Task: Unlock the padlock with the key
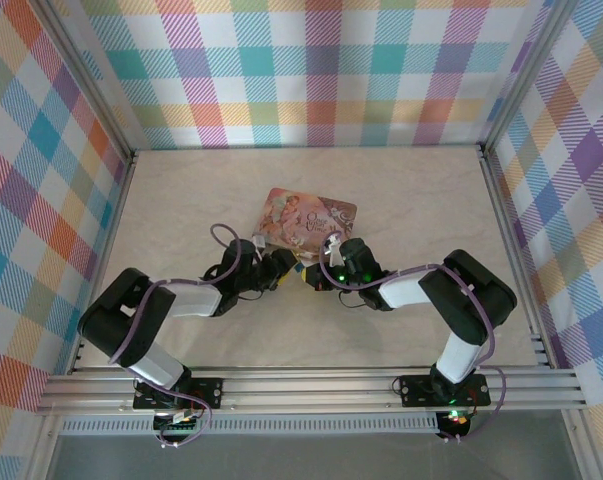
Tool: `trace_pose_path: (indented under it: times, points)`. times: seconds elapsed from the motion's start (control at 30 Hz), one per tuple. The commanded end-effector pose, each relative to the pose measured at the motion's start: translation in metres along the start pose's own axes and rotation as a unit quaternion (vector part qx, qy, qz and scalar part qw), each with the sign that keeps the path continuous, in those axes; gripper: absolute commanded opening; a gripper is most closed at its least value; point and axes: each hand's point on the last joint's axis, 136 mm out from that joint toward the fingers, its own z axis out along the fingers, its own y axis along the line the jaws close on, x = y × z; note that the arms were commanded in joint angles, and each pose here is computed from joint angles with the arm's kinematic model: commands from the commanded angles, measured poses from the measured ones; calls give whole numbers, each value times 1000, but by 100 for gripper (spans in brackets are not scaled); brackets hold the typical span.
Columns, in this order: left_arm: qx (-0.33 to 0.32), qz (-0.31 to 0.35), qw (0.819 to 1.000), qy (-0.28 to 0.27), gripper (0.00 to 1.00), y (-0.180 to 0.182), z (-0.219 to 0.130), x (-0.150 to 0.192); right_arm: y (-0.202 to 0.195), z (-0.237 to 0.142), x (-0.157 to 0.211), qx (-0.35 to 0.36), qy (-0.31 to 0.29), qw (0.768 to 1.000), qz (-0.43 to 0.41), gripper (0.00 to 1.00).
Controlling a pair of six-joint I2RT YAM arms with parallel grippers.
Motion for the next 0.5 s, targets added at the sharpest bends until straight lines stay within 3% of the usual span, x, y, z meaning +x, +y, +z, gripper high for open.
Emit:
trace_pose_path:
  times: [0.0,0.47]
  points:
    - [32,-14,999,4,53,-9,6,3,18,4,-9,-30,-8,999,-10,0]
    - [37,-43,998,-15,39,-1,18,-3,20,5,-9,-35,-4,999,-2,0]
